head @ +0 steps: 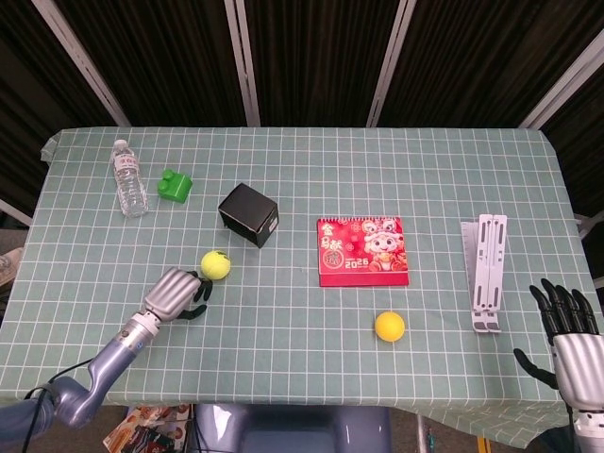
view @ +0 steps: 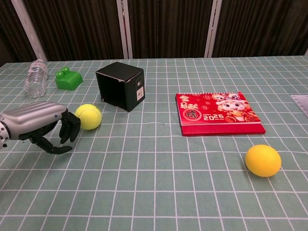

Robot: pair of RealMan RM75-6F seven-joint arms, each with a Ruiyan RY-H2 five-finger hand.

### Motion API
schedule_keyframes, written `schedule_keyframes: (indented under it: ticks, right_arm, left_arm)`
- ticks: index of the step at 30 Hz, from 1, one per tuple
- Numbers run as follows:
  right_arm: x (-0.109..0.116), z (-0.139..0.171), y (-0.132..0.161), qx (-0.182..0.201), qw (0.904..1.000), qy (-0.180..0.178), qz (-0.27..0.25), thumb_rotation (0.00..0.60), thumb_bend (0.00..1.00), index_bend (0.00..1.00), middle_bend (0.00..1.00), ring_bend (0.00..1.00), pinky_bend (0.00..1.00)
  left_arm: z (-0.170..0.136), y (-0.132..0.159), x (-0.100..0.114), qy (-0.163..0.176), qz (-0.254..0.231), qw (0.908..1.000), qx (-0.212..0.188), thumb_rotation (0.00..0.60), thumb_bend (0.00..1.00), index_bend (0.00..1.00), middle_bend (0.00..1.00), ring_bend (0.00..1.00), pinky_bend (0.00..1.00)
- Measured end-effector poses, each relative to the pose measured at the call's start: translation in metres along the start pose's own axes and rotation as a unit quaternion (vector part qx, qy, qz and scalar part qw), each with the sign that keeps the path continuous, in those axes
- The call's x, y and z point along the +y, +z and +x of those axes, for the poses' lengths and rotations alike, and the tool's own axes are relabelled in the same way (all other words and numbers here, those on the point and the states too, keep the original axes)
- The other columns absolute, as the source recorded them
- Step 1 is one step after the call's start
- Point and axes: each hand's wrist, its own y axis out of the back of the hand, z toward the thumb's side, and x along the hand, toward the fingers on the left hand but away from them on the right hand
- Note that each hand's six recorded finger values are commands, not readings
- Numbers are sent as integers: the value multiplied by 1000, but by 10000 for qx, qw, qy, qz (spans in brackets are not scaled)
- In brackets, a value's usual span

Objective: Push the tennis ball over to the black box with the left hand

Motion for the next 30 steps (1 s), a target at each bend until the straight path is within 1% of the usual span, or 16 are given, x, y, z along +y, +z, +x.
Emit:
schedule_keyframes:
  ticks: [6, 12, 16, 21, 27, 30]
  right_arm:
    - [2, 1, -1, -6, 10000, -38, -12, 600, 240, 0, 0, 0, 0]
    - [3, 2, -1, 0, 10000, -38, -32, 600, 240, 0, 0, 0, 0]
    - [3, 2, -1, 2, 10000, -40, -57, 600, 240, 0, 0, 0, 0]
    - [3, 2, 0, 36, 10000, -52, -45, 600, 240, 0, 0, 0, 0]
    - [4, 3, 0, 43, 10000, -65, -46, 600, 240, 0, 0, 0, 0]
    - [4, 4, 1, 65, 10000, -53, -53, 600, 240, 0, 0, 0, 0]
  left_arm:
    - [8, -8, 2, -18, -4, 9998, 180, 600, 280, 563, 631, 509, 733]
    - [17, -21, 4, -10, 17, 9991, 416, 600, 280, 526, 621, 503, 684]
    - [26, -28, 7, 61, -24, 9983, 582, 600, 279, 509, 604, 488, 584]
    - [33, -26, 7, 154, -5, 9984, 546, 600, 279, 506, 575, 458, 559]
    - [41, -17, 9, 214, 93, 9990, 392, 600, 281, 505, 547, 423, 538]
    - [45, -14, 11, 272, 196, 9989, 337, 600, 282, 486, 519, 391, 503]
